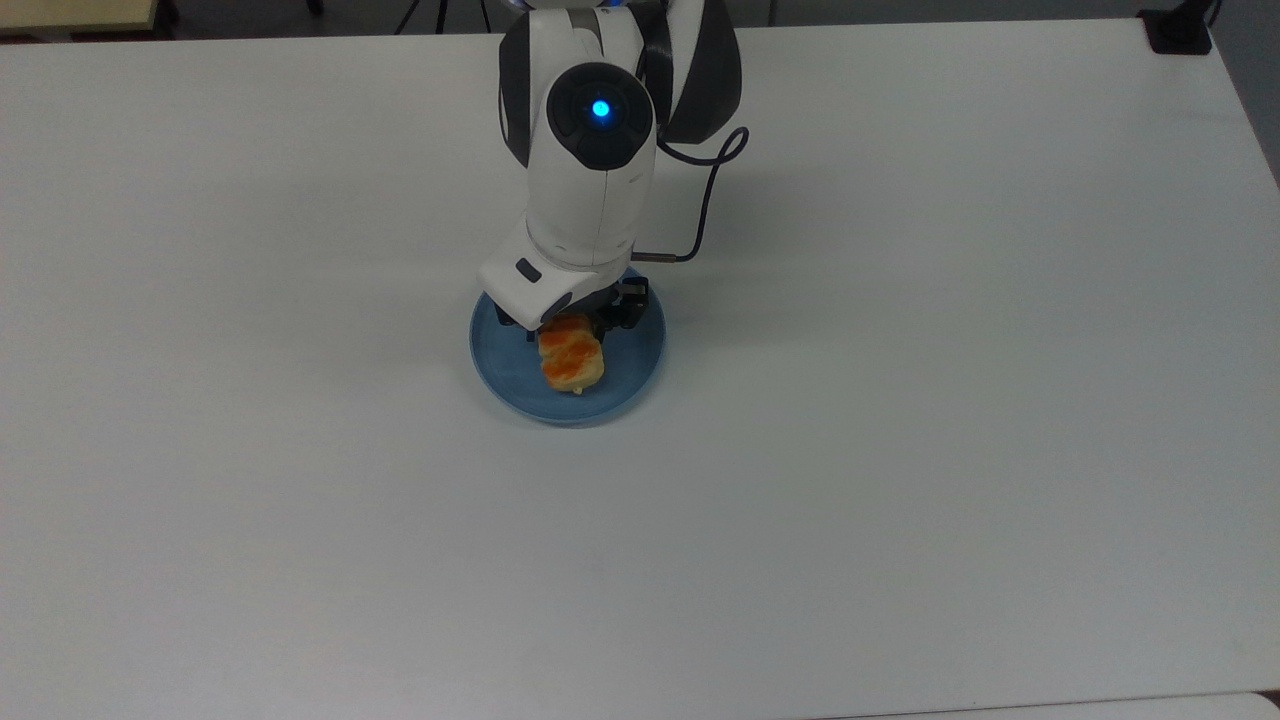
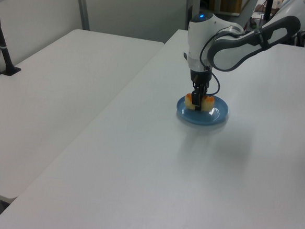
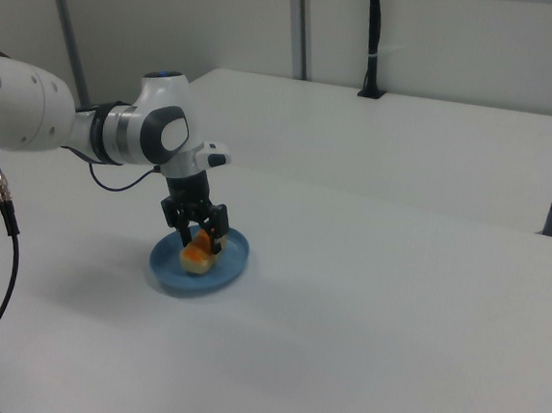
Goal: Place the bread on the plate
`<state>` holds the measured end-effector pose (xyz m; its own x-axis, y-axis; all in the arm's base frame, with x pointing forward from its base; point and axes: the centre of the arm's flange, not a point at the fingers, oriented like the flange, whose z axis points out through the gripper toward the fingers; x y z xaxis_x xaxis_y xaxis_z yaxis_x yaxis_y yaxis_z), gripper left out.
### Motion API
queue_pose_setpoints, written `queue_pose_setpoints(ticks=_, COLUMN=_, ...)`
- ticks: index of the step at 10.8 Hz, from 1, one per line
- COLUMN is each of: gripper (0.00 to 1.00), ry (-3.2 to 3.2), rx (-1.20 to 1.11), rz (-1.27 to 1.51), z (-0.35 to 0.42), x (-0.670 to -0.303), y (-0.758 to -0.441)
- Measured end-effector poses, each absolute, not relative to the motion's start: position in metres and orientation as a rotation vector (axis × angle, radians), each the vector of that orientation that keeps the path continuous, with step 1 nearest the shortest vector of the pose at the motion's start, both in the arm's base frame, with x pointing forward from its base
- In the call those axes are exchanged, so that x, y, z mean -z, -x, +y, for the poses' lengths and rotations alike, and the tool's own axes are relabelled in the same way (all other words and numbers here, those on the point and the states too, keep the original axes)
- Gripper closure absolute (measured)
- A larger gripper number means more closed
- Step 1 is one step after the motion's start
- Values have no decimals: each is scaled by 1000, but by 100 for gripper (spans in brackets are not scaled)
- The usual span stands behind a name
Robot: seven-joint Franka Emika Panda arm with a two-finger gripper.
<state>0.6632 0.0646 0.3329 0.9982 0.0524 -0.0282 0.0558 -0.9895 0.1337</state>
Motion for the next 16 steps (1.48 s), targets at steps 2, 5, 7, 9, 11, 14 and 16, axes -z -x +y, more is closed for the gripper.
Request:
queue_pose_setpoints(ticks=2, gripper=0, ry=-3005, rx=34, rz=76, z=63, x=-334, y=-664)
queue_pose_setpoints(ticks=5, gripper=0, ry=-3010, rx=-44, rz=47, z=64, x=-364, y=-671)
queue_pose_setpoints(ticks=7, gripper=0, ry=-3002, rx=-41, rz=11, z=65, x=-414, y=-666)
queue_pose_setpoints(ticks=9, gripper=0, ry=-2994, rx=-41, rz=2, z=70, x=-475, y=-648)
queue_pose_setpoints(ticks=11, gripper=0, ry=-2985, rx=1, rz=-26, z=68, x=-529, y=-617)
queue_pose_setpoints(ticks=14, gripper=0, ry=-3032, rx=-11, rz=-96, z=55, x=-591, y=-580)
queue_pose_setpoints(ticks=16, gripper=0, ry=-3061, rx=-17, rz=-131, z=46, x=-604, y=-572)
